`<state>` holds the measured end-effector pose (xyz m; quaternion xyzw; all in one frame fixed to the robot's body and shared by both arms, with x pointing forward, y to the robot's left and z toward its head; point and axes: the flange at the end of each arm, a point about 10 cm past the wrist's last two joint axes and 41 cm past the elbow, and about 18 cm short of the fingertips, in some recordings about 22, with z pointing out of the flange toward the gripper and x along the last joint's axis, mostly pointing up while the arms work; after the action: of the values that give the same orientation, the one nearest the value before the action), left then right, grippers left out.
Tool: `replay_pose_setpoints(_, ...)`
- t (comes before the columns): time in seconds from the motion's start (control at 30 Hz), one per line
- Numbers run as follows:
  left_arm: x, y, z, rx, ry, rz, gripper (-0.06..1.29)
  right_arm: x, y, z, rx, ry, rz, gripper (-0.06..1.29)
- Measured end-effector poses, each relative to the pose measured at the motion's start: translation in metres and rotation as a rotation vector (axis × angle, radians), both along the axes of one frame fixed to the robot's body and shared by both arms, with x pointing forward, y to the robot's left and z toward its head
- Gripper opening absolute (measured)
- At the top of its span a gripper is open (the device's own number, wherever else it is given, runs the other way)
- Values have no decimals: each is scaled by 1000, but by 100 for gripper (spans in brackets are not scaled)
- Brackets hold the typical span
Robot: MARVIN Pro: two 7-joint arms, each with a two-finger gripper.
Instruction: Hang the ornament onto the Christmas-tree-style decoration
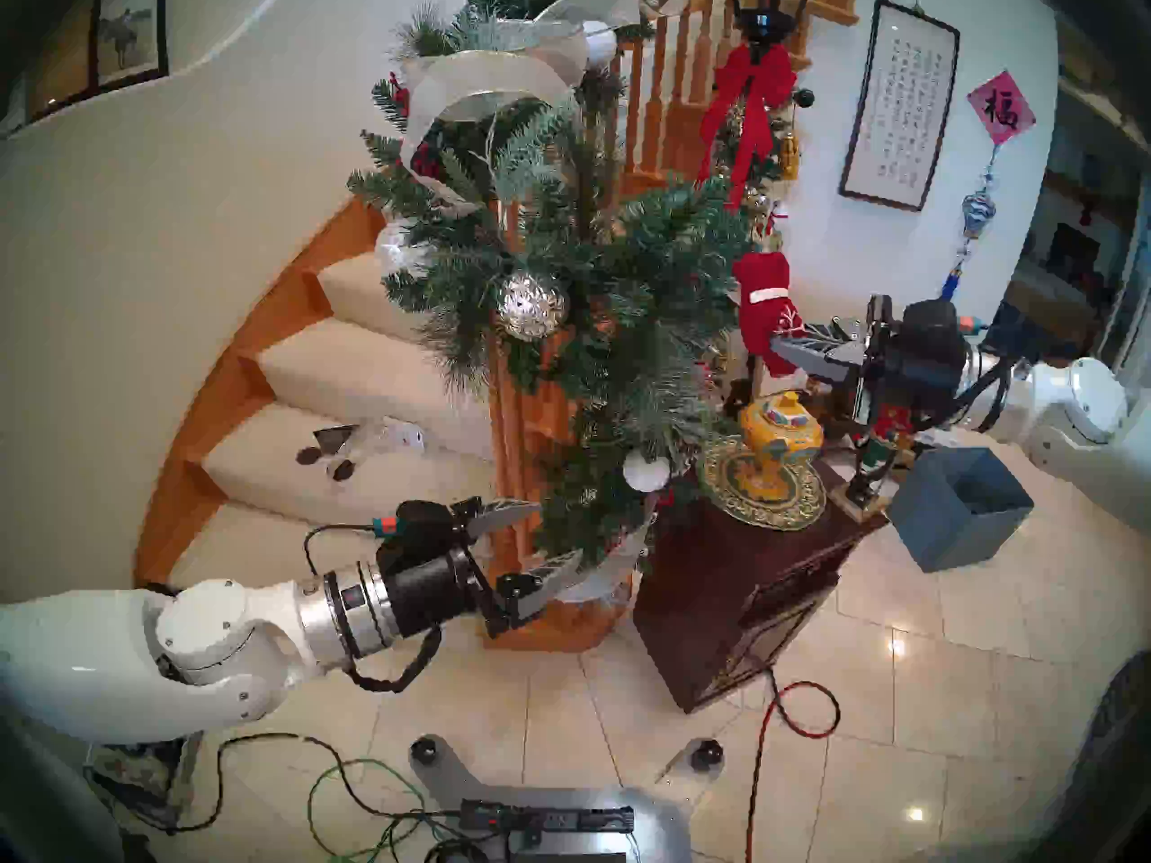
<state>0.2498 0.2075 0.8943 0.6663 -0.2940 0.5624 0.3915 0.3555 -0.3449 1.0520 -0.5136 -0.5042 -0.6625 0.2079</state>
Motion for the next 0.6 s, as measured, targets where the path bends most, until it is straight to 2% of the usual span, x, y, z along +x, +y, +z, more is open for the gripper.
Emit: replay_pose_setpoints(0.6,0,0,0,0,0,0,124,2,6,-8,-12,24,-7,-4)
